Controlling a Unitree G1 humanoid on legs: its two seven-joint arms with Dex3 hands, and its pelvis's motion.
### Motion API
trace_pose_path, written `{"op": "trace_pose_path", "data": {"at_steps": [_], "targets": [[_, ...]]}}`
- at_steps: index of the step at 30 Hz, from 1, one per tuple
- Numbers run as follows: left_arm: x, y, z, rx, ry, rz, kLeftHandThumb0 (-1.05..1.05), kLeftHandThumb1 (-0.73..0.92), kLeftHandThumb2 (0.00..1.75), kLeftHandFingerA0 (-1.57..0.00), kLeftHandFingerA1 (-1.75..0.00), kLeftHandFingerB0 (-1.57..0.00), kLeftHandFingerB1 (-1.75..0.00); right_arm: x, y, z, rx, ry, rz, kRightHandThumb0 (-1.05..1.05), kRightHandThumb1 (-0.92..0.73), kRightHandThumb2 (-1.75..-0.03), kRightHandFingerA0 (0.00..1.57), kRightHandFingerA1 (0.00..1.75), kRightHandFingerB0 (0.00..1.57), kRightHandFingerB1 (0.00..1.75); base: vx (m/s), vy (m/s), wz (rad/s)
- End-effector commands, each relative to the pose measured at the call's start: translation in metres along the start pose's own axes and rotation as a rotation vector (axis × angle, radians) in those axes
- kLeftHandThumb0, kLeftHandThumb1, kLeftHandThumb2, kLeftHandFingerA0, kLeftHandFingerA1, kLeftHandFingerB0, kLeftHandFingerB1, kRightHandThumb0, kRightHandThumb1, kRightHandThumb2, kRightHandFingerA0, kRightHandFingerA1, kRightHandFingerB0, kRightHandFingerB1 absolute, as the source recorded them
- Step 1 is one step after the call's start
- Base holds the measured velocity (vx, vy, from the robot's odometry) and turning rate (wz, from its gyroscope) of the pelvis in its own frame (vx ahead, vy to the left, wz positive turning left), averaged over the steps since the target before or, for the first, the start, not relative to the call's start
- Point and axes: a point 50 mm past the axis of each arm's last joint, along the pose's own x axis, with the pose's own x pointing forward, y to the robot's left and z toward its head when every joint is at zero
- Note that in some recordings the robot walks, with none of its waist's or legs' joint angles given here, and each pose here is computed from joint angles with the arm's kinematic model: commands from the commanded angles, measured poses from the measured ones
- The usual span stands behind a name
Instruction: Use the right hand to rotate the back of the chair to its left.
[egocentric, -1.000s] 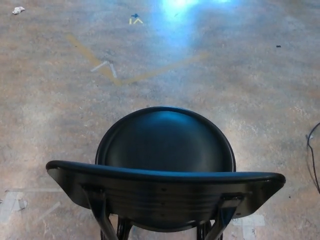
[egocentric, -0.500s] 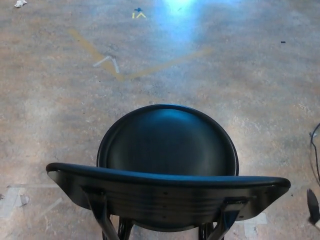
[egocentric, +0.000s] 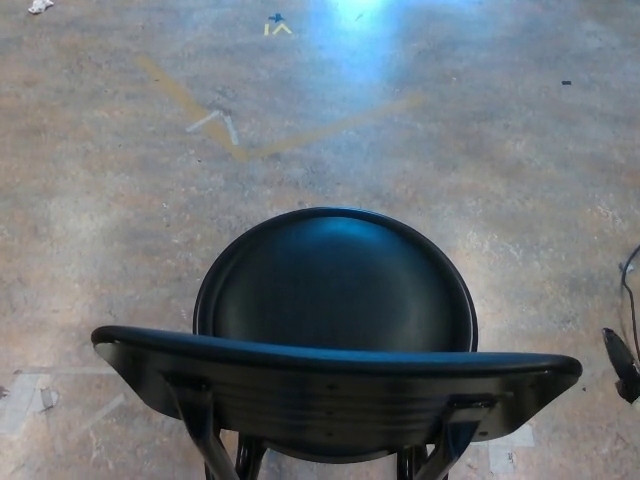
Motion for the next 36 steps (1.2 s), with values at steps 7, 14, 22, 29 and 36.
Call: {"op": "trace_pose_path", "data": {"at_steps": [7, 14, 22, 29, 36], "targets": [[0.0, 0.003, -0.004, 0.008, 0.009, 0.019, -0.46, 0.74, 0.62, -0.56, -0.46, -0.49, -0.41, -0.006, -0.007, 0.022, -0.11, -0.232, 0.083, -1.05, -0.66, -1.15, 0.0, 0.59, 0.0, 0.59, 0.0, 0.0, 0.0], [0.0, 0.003, -0.004, -0.021, 0.006, 0.009, -0.44, 0.73, 0.61, -0.54, -0.46, -0.48, -0.41, -0.007, -0.008, 0.023, -0.121, -0.232, 0.104, -1.05, -0.88, -0.52, 0.0, 0.0, 0.0, 0.08, 0.0, 0.0, 0.0], [0.0, 0.003, -0.004, 0.019, 0.005, 0.016, -0.45, 0.75, 0.62, -0.55, -0.47, -0.48, -0.41, -0.008, 0.002, 0.02, -0.22, -0.203, 0.235, -1.05, -0.74, -0.59, 0.0, 0.06, 0.0, 0.1, 0.0, 0.0, 0.0], [0.0, 0.002, -0.004, 0.015, 0.009, 0.015, -0.45, 0.74, 0.62, -0.56, -0.47, -0.49, -0.42, -0.014, 0.028, 0.017, -0.328, -0.207, 0.342, -1.05, -0.77, -0.64, 0.0, 0.22, 0.0, 0.17, 0.0, 0.0, 0.0], [0.0, 0.003, -0.002, 0.022, 0.007, 0.021, -0.44, 0.75, 0.62, -0.58, -0.47, -0.49, -0.41, -0.02, 0.053, 0.016, -0.386, -0.226, 0.45, -1.05, -0.73, -0.66, 0.0, 0.2, 0.0, 0.24, 0.0, 0.0, 0.0]]}}
